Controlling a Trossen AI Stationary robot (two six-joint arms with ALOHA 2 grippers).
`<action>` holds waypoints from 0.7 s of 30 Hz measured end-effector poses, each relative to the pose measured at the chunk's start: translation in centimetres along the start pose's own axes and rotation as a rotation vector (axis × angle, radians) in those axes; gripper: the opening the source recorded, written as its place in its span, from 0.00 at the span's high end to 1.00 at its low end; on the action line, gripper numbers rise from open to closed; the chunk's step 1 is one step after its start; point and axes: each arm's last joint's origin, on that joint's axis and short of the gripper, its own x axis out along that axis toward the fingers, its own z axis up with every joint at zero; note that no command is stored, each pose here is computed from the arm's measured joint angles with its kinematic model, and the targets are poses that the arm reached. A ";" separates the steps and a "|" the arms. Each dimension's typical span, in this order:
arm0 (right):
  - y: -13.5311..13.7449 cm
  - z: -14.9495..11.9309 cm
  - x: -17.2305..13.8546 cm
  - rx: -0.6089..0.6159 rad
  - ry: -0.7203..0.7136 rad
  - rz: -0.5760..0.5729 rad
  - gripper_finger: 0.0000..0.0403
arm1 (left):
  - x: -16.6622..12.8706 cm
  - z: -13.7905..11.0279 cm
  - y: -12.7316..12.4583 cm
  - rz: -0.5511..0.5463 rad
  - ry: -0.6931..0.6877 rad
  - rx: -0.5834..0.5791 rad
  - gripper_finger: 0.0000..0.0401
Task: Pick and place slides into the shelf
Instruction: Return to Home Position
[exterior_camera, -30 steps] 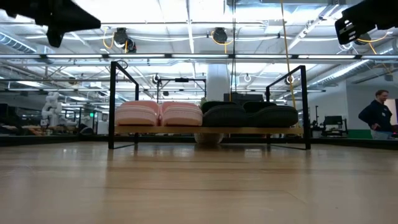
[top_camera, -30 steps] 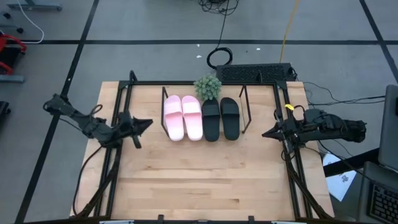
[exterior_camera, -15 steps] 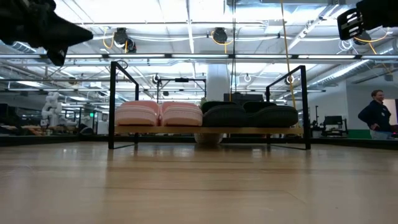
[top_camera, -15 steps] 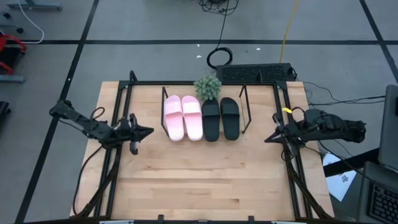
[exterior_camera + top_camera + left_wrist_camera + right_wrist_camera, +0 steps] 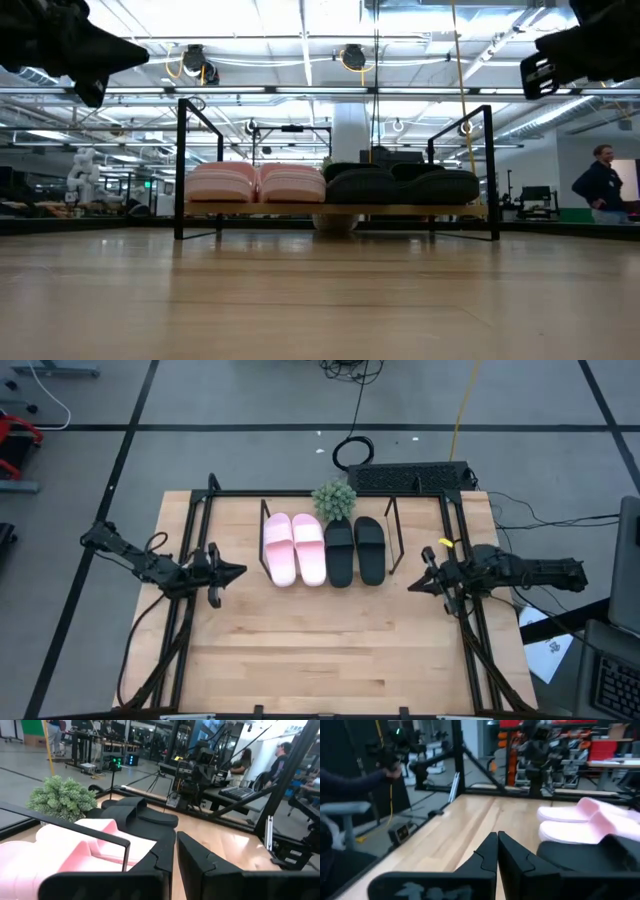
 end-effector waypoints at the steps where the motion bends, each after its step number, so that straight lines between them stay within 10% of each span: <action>1: -0.1 0.2 -0.1 0.012 -0.012 -0.008 1.00 | 0.0 -0.1 0.0 -0.002 -0.006 -0.005 0.95; 21: -0.6 -2.1 0.2 0.046 0.060 0.042 1.00 | 0.3 -3.7 0.6 -0.022 0.016 -0.037 0.95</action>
